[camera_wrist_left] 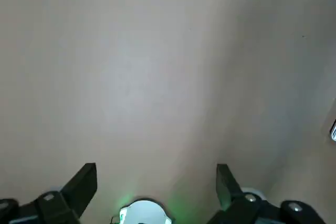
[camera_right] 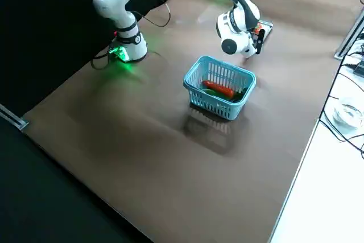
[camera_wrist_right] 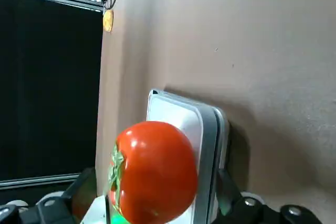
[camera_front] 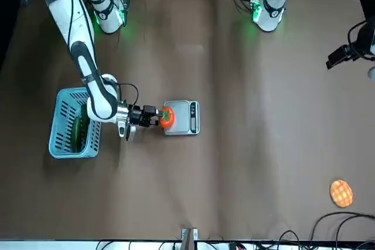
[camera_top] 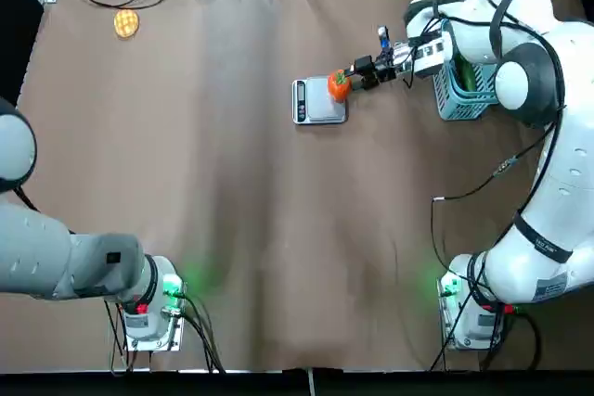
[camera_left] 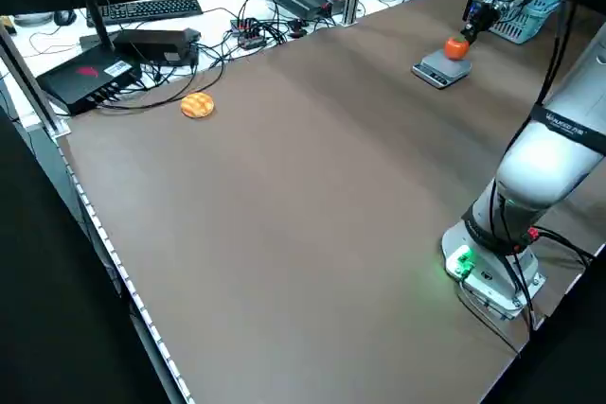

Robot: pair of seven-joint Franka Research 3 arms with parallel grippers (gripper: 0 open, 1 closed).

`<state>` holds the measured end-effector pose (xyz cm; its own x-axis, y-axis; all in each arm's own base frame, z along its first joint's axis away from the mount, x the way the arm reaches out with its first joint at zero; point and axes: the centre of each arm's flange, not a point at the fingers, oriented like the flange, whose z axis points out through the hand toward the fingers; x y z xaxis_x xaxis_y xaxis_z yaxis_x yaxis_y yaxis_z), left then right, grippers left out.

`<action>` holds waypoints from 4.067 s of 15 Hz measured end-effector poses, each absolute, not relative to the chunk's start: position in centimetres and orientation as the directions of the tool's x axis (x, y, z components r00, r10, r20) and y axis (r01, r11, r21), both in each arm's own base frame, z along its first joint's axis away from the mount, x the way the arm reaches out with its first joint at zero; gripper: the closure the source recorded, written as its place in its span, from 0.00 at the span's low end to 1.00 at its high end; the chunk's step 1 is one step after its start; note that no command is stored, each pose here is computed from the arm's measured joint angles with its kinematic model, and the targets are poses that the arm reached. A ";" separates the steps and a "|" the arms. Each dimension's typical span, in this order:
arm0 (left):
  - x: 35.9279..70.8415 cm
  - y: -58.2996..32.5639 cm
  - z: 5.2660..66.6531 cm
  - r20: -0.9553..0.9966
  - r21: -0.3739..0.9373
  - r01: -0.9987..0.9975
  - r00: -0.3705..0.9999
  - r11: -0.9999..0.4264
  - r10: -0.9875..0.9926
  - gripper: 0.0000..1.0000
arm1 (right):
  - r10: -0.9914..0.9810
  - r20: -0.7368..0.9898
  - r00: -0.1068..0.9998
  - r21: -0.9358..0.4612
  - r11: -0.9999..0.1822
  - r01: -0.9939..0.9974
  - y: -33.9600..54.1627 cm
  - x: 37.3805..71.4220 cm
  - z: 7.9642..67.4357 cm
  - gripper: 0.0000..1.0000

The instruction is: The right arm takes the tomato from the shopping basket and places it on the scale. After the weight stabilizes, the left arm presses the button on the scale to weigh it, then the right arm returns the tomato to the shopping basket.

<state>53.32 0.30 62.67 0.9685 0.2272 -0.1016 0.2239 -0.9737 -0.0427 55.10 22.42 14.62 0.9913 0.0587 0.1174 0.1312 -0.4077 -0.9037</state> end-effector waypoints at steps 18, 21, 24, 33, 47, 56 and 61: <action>51.4 0.5 62.6 -0.097 -0.034 0.209 0.973 -0.977 0.211 0.00 | 0.086 0.107 0.991 -0.905 -0.405 0.132 24.1 54.2 14.0 0.01; 51.4 0.4 62.6 -0.097 -0.034 0.206 0.973 -0.978 0.209 0.00 | 0.082 0.100 0.992 -0.906 -0.405 0.125 24.1 54.3 13.5 0.01; 51.4 0.5 62.6 -0.098 -0.034 0.209 0.972 -0.977 0.212 0.00 | 0.081 0.097 0.992 -0.907 -0.403 0.122 24.1 54.3 13.2 0.04; 51.8 0.0 62.8 -0.071 -0.026 0.167 0.983 -0.986 0.169 0.00 | 0.079 0.113 0.990 -0.910 -0.392 0.135 24.3 55.0 13.8 0.26; 52.1 0.0 62.4 -0.073 -0.025 0.161 0.984 -0.987 0.163 0.00 | 0.146 0.169 0.975 -0.816 -0.534 0.221 20.3 59.6 25.8 0.26; 52.1 0.0 62.3 -0.074 -0.025 0.162 0.984 -0.986 0.164 0.00 | 0.306 0.166 0.937 -0.405 -0.845 0.348 11.1 61.4 40.0 0.26; 52.1 0.0 62.3 -0.075 -0.025 0.162 0.984 -0.986 0.164 0.00 | 0.367 0.102 0.925 -0.189 -0.905 0.380 4.3 61.1 42.6 0.26</action>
<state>52.06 0.03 62.33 0.9837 0.1637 -0.0745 0.1622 -0.9864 -0.0253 61.13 4.30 42.62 0.9246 0.3671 0.1021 0.3803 -0.9053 -0.1894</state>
